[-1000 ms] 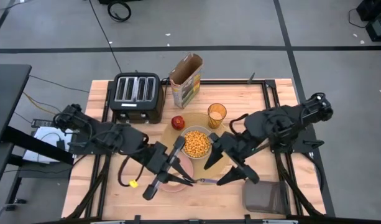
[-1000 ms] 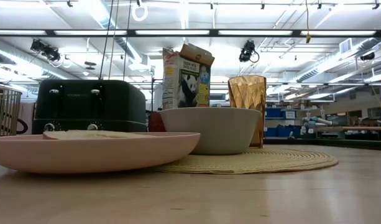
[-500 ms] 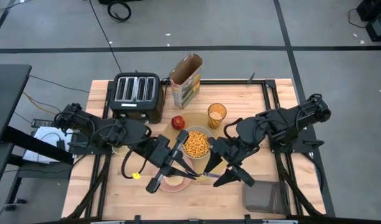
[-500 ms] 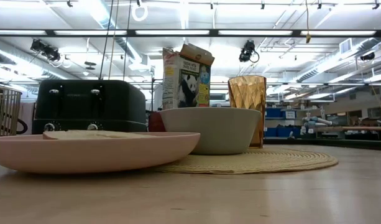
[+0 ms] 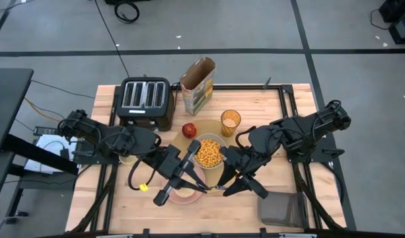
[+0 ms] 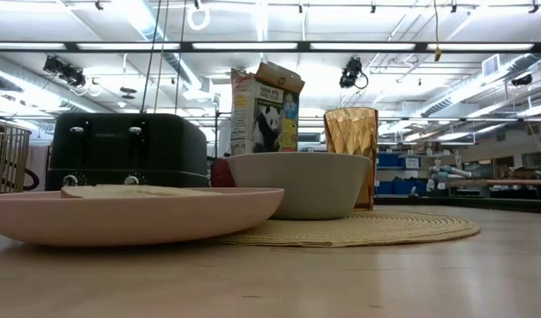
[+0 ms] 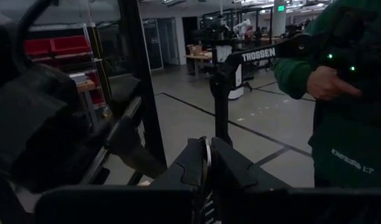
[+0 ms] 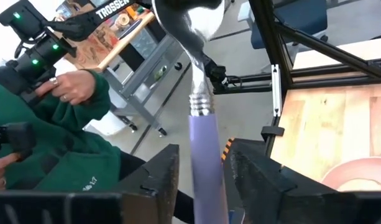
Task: Arrange a breakfast setting
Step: Put the spoon on the placemat to the right of the gray bowl
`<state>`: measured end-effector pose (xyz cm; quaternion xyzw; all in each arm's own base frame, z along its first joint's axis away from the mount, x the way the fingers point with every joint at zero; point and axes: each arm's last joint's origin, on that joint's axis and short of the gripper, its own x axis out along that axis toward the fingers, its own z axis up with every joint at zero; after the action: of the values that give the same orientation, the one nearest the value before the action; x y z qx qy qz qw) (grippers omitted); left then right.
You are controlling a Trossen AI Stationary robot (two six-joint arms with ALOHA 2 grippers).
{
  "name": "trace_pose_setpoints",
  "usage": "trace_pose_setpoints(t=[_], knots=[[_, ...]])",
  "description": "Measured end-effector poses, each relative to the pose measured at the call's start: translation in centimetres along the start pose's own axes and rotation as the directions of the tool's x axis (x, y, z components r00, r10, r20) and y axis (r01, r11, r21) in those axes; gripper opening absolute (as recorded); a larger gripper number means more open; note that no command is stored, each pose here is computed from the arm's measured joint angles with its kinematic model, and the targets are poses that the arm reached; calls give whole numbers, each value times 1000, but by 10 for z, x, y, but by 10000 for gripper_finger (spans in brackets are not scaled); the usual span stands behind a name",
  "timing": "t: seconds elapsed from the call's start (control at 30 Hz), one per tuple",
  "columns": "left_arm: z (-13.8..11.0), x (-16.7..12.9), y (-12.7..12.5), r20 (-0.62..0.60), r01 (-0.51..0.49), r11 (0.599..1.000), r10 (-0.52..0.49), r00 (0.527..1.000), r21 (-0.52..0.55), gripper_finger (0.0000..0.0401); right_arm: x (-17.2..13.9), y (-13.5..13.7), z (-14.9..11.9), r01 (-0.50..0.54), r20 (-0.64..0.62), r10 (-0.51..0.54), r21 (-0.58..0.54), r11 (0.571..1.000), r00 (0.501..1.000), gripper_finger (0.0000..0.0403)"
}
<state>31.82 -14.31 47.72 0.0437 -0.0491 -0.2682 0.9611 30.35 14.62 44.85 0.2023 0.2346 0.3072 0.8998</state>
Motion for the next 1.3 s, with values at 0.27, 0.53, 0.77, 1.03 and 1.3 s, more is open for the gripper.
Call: trace_pose_setpoints(t=[0.27, 0.53, 0.77, 1.03, 1.3], knots=[[-2, -1, 4, -17, -22, 997, 21, 1000, -70, 39, 0, 1, 2, 0, 22, -1, 31, 1000, 1000, 78], [-1, -2, 5, -20, -65, 997, 64, 998, -40, 72, 0, 0, 2, 12, 28, -14, 61, 998, 1000, 53], [5, -16, 9, -56, -85, 996, 83, 995, -39, 76, -1, -4, 4, 86, 64, -92, 92, 992, 994, 49], [5, -28, 9, -124, -47, 998, 43, 991, -32, 22, -3, -10, 7, 160, 103, -171, 107, 981, 980, 48], [6, -28, 8, -123, -23, 1000, 20, 992, -18, 20, -3, -11, 8, 150, 108, -163, 117, 982, 981, 71]])
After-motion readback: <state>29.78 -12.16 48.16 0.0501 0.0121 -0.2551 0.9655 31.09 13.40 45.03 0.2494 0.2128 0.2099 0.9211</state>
